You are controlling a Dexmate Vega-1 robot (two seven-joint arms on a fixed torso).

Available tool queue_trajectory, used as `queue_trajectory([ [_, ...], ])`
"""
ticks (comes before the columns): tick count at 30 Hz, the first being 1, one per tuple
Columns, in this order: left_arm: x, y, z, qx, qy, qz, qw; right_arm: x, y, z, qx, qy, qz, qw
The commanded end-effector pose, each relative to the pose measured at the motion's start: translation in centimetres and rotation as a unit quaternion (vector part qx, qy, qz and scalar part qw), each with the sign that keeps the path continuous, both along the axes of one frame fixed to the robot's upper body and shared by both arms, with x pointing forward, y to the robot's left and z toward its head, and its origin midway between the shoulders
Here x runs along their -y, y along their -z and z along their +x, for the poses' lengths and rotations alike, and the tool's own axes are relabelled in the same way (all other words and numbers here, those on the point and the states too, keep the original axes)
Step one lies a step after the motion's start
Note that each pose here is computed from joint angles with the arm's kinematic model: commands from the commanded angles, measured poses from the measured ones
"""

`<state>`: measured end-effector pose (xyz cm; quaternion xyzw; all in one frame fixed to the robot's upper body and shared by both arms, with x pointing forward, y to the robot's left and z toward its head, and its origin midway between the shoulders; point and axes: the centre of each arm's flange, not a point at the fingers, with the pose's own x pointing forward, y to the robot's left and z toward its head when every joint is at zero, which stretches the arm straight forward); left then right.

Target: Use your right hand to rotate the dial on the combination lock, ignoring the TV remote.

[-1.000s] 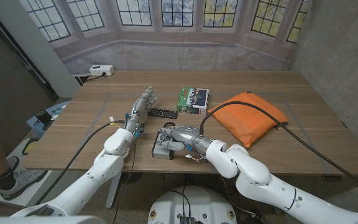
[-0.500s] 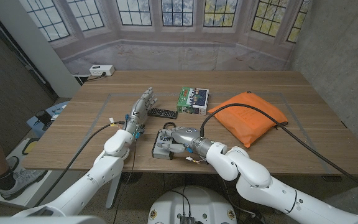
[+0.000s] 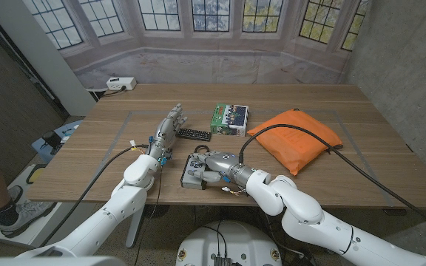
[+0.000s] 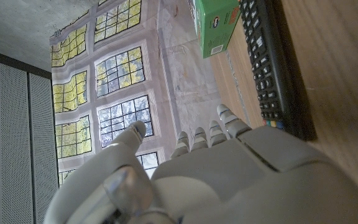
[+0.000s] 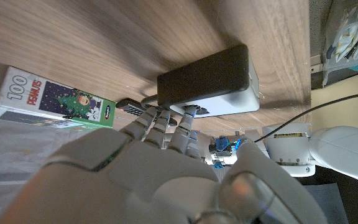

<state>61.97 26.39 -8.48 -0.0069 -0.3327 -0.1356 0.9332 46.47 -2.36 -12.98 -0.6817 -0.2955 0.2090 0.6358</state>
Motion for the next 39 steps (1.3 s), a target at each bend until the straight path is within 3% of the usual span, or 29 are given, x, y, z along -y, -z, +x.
queue_trajectory([
  [1, 0.0, 0.0, 0.0, 0.001, -0.001, 0.001, 1.0, 0.0, 0.4, -0.1, -0.005, 0.002, -0.001, 1.0],
  [39, -0.2, 0.3, -0.1, 0.003, -0.002, 0.0, 1.0, -0.5, 1.7, -1.3, -0.011, 0.011, -0.01, 0.9998],
])
